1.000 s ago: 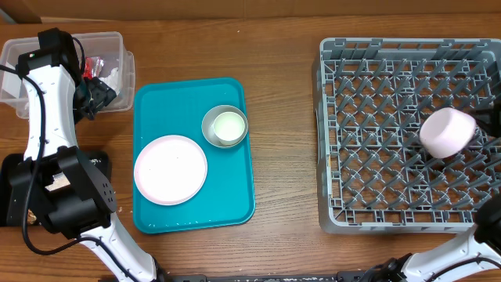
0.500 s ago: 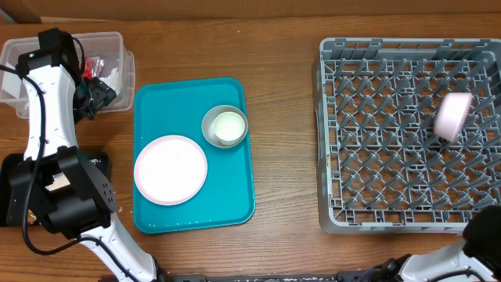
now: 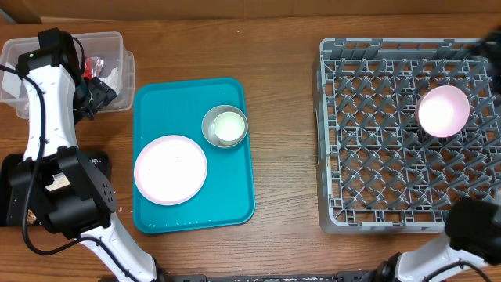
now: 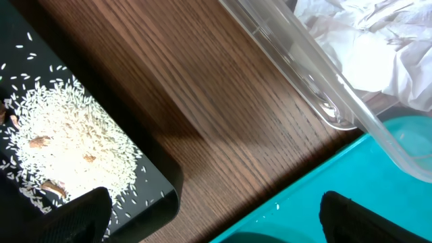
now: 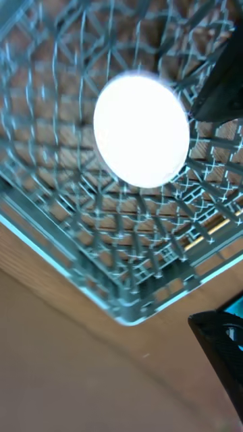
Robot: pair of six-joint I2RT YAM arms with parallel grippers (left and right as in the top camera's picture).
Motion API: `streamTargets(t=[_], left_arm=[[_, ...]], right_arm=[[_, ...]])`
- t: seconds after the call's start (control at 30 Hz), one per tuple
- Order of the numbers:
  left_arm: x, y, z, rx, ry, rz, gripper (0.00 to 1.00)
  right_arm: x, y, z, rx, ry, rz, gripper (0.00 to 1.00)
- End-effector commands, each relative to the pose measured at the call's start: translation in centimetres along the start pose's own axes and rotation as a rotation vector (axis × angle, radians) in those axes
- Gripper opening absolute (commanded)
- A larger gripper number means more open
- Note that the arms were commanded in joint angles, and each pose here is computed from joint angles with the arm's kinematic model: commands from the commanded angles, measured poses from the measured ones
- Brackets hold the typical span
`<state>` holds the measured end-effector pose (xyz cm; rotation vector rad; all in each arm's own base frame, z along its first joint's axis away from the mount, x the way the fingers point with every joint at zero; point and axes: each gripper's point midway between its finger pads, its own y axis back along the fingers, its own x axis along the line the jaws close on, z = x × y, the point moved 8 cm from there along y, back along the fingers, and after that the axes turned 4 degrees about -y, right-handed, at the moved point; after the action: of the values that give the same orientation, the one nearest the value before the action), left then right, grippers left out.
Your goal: Sort waste into correct bins and load items into the dishwasher
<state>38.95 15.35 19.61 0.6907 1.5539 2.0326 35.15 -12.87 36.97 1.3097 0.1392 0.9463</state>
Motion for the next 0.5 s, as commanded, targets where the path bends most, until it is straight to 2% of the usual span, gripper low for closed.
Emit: streamTargets(t=[0.0, 0.13, 0.37, 0.43, 0.47], left_arm=[[0.2, -0.1, 0.1, 0.0, 0.016, 0.008, 1.0], [0.2, -0.1, 0.1, 0.0, 0.016, 0.008, 1.0], [0.2, -0.1, 0.1, 0.0, 0.016, 0.008, 1.0], [0.2, -0.1, 0.1, 0.0, 0.016, 0.008, 1.0], [0.2, -0.1, 0.1, 0.0, 0.016, 0.008, 1.0]], right_arm=[[1.5, -4.2, -0.4, 0.023, 0.117, -0.139, 0.91], [2.5, -9.1, -1.5, 0.091, 0.17, -0.265, 0.88], [1.7, -13.9, -2.8, 0.14, 0.152, -0.496, 0.73], [1.5, -14.4, -2.9, 0.15, 0.152, -0.512, 0.56], [1.4, -14.6, -2.9, 0.153, 0.152, -0.514, 0.5]])
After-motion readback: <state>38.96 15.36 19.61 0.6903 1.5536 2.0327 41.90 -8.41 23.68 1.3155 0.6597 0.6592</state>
